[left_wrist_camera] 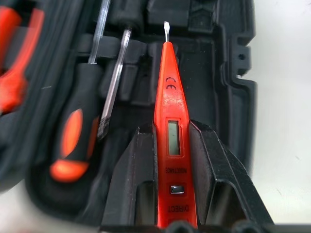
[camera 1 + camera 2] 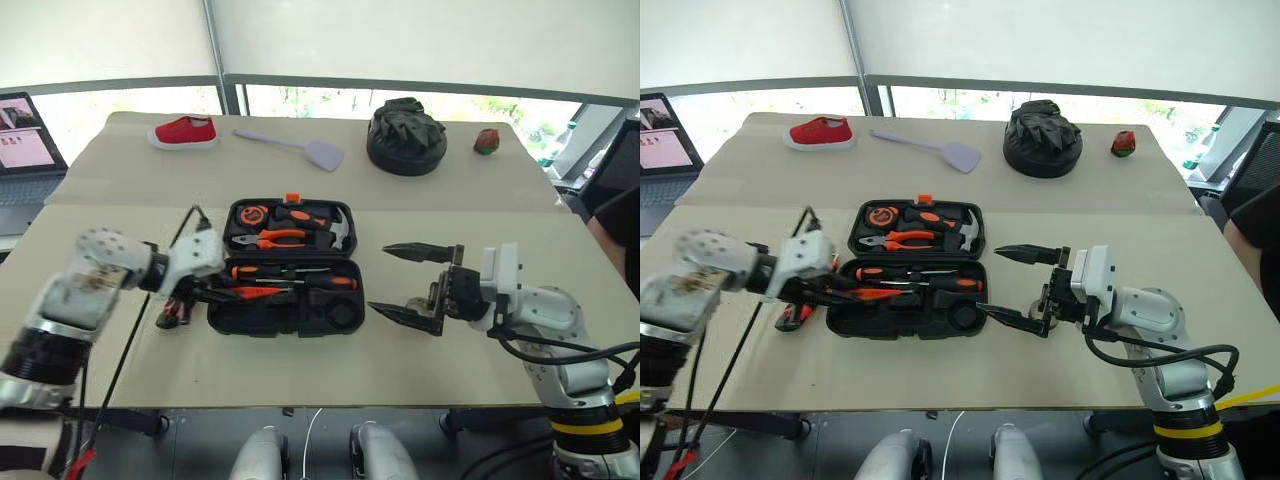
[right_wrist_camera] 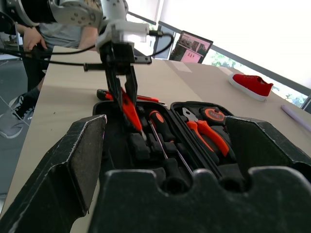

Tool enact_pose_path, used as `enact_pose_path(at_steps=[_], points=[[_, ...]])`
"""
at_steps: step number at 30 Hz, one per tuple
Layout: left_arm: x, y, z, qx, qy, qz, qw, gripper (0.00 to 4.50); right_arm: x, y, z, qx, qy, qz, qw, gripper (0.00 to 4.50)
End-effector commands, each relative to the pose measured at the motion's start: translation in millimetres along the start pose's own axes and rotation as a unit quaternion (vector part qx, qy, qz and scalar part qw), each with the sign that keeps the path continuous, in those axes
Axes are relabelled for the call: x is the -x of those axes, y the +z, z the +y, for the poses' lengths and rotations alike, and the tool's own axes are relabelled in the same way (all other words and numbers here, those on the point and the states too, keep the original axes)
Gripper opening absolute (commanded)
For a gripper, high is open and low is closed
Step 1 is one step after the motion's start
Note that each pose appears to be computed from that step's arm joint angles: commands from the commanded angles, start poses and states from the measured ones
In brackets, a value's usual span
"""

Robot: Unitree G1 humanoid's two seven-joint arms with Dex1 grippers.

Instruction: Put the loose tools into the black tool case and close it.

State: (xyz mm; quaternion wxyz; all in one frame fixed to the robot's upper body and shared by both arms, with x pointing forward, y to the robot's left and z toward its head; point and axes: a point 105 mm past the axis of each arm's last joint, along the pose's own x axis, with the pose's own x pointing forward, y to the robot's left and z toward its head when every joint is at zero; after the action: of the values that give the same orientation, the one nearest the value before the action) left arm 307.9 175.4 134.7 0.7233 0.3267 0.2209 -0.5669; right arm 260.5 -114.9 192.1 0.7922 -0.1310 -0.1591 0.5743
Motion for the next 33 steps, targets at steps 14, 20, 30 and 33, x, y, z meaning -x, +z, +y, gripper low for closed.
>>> enact_pose_path(at_steps=[14, 20, 30, 33], points=[[2.8, -9.8, 9.6, -0.027, 0.006, 0.072, 0.997, 0.44, -7.1, 10.6, 5.3, 0.008, -0.009, -0.029, 1.0, 4.5], [-10.7, -8.9, 11.4, -0.038, 0.004, 0.071, 0.997, 0.44, -8.8, 10.7, 4.9, 0.008, -0.012, -0.032, 0.999, 4.5], [-21.5, -2.4, 13.1, -0.047, -0.026, 0.08, 0.995, 0.44, -12.2, 13.3, 4.5, 0.004, -0.011, -0.034, 0.999, 4.5], [-23.2, -0.5, 15.3, -0.047, -0.028, 0.084, 0.995, 0.44, -14.4, 14.6, 4.3, 0.002, -0.011, -0.036, 0.999, 4.5]])
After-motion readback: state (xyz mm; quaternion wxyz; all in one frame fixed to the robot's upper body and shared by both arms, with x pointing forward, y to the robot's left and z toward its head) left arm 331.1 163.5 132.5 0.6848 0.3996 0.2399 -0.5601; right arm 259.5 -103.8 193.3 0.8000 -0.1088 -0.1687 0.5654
